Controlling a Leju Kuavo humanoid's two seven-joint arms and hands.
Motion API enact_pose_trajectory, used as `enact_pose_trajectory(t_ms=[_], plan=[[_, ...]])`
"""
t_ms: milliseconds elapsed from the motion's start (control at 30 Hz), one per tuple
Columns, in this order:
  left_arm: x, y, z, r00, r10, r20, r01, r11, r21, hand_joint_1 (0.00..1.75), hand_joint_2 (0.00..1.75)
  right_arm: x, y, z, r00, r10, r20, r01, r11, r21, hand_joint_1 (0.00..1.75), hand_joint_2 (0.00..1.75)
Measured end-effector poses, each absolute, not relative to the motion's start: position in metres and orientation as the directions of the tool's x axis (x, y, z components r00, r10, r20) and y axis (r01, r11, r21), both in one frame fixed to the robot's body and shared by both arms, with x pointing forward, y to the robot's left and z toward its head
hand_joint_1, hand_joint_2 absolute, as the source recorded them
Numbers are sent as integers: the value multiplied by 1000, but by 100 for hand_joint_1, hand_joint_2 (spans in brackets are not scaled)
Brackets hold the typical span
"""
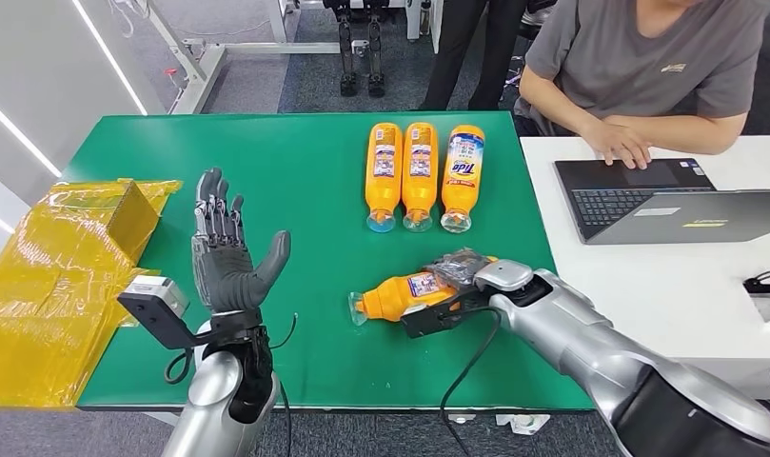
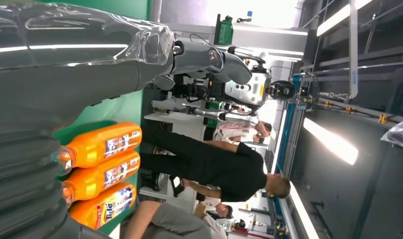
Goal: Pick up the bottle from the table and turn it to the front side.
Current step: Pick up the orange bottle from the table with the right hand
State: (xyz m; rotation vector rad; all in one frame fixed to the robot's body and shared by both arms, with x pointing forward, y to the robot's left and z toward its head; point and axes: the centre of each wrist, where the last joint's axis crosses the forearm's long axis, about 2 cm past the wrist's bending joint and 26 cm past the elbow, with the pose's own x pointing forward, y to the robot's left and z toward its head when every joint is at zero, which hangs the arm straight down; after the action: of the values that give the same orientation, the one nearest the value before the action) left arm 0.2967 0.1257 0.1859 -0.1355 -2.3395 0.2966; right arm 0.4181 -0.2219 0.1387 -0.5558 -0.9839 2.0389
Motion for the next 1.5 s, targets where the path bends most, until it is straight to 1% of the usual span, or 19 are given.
enact_pose_trajectory(t_ms=[300, 600, 700, 800, 900, 933, 1000, 1067, 1100, 1200, 1400, 1500], plan=[[298, 125, 186, -707, 189, 681, 18, 968, -250, 0, 175, 416, -221, 136, -614, 789, 11, -450, -338, -827, 175, 175], [298, 126, 186, -709, 180, 682, 10, 969, -246, 0, 175, 410, -216, 129, -614, 789, 29, -387, -270, -882, 175, 175], [298, 127, 186, -710, 172, 683, 2, 970, -243, 0, 175, 407, -211, 127, -611, 791, 41, -342, -216, -914, 175, 175], [296, 128, 185, -710, 160, 686, -12, 971, -238, 0, 175, 402, -198, 127, -609, 786, 110, -258, -65, -964, 175, 175], [292, 130, 183, -709, 148, 689, -30, 971, -239, 0, 175, 389, -179, 126, -617, 740, 268, -178, 201, -963, 175, 175], [291, 130, 182, -709, 145, 691, -37, 970, -241, 0, 175, 383, -173, 125, -622, 704, 343, -165, 310, -936, 175, 175], [289, 131, 181, -706, 143, 693, -48, 967, -249, 0, 175, 369, -162, 122, -631, 604, 487, -149, 522, -840, 175, 175], [288, 130, 181, -703, 148, 696, -53, 965, -259, 0, 175, 355, -155, 117, -633, 514, 578, -126, 669, -733, 175, 175], [287, 129, 181, -701, 150, 697, -56, 963, -264, 0, 175, 349, -153, 113, -632, 482, 607, -114, 717, -688, 175, 175], [286, 128, 181, -697, 154, 700, -61, 960, -272, 0, 175, 335, -149, 106, -616, 424, 664, -85, 802, -591, 175, 175], [283, 125, 180, -693, 169, 701, -50, 959, -281, 0, 175, 317, -143, 99, -603, 346, 719, -17, 896, -444, 175, 175], [281, 121, 178, -678, 230, 698, 6, 952, -307, 0, 175, 306, -138, 95, -599, 323, 733, 10, 918, -396, 175, 175]])
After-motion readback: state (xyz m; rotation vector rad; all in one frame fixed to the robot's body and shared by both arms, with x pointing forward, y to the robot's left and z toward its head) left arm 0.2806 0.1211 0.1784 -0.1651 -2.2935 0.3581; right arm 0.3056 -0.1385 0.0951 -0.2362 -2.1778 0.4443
